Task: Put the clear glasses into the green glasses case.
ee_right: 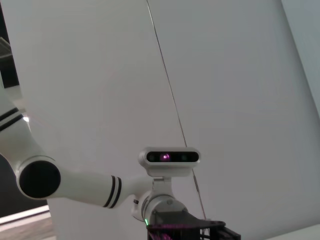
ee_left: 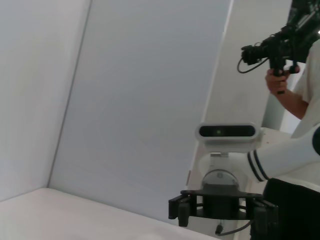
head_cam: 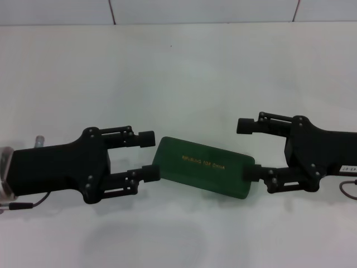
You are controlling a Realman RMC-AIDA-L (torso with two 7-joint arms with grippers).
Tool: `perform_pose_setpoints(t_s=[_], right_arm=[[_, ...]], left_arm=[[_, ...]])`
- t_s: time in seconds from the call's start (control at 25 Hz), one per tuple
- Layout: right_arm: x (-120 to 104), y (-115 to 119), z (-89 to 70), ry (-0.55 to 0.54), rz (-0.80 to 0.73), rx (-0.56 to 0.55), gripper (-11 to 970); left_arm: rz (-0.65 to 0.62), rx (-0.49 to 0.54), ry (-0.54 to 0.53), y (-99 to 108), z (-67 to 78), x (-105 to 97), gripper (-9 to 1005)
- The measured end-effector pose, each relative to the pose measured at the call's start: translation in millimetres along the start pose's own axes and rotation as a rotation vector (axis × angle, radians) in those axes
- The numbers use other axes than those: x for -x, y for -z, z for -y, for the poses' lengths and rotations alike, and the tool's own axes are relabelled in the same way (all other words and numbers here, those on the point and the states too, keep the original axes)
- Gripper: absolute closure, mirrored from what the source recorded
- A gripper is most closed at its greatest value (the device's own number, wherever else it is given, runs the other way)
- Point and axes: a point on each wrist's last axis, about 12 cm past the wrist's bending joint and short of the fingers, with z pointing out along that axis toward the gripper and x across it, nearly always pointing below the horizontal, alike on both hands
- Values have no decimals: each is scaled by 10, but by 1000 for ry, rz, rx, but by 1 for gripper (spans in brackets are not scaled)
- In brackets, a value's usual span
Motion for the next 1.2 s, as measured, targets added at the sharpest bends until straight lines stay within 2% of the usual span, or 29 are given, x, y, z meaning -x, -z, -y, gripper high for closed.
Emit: perform_pose_setpoints(t_s=[0.52,1.2], right_arm=[[115,6,76,87,-17,-1,105],[61,16,33,77,-8,-8,109]], left_arm=[[19,30,-4,-9,-27,8,357],[26,25,-5,-55,-44,27,357]])
